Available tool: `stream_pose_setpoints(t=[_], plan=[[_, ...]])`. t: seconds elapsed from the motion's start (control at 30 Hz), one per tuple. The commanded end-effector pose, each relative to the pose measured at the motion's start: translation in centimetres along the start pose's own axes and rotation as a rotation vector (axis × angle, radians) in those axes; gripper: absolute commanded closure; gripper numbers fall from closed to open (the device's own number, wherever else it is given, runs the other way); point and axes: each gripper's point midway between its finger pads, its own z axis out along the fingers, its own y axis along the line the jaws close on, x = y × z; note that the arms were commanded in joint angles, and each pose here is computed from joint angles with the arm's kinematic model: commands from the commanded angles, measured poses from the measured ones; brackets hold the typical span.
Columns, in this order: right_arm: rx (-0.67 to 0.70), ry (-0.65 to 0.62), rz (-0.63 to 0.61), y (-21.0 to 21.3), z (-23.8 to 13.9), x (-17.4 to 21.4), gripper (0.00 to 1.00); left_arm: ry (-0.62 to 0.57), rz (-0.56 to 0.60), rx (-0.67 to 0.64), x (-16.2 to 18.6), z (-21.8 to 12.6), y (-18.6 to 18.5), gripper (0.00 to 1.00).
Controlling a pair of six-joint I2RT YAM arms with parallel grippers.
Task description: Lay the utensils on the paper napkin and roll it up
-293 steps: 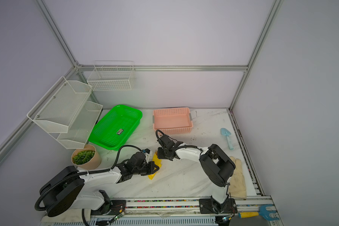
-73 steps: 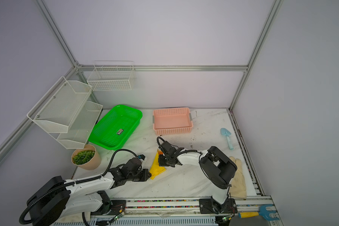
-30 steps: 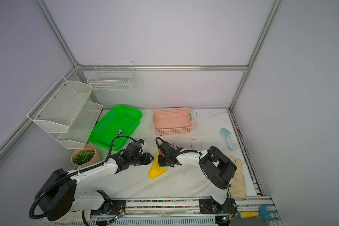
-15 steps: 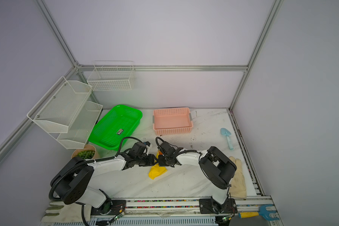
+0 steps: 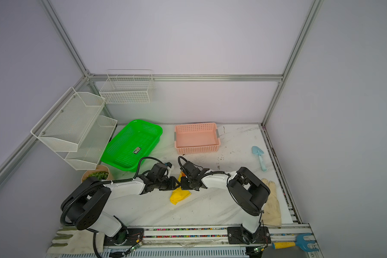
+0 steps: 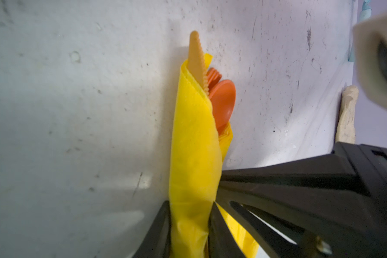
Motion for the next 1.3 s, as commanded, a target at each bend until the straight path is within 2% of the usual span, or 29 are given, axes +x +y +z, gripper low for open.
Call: stream_pose_setpoints(t=[0.0, 0.3, 0.4, 0.47, 0.77, 0.87, 1.13, 1.27], plan=[[0.054, 0.053, -0.004, -1.8, 1.1, 1.9, 0.88, 0.050, -0.024, -0.064, 2.4, 0.7, 2.7, 0.77], [0.056, 0.049, -0.003, -1.9, 0.8, 2.0, 0.87, 0.059, -0.042, -0.083, 3.3, 1.2, 3.9, 0.88], [0.047, 0.031, -0.005, -1.5, 0.2, 1.5, 0.79, 0.061, -0.050, -0.069, 3.7, 1.4, 4.0, 0.90], [0.049, 0.015, 0.003, -1.4, -0.4, 1.2, 0.70, 0.061, -0.050, -0.055, 3.8, 1.5, 3.8, 0.91], [-0.019, -0.115, 0.018, 0.9, -5.1, -1.6, 0.63, 0.006, -0.037, -0.009, 3.3, 0.7, 3.2, 0.92], [-0.050, -0.143, 0.014, 1.7, -6.4, -2.2, 0.55, -0.020, -0.039, 0.032, 3.0, 0.4, 2.7, 0.93], [-0.101, -0.131, 0.012, 1.4, -6.3, -1.6, 0.34, -0.105, -0.019, 0.160, 1.8, -1.5, 0.5, 0.93], [-0.198, -0.130, 0.045, 0.9, -6.2, -1.6, 0.30, -0.166, 0.002, 0.213, 1.0, -3.1, -0.6, 0.93]])
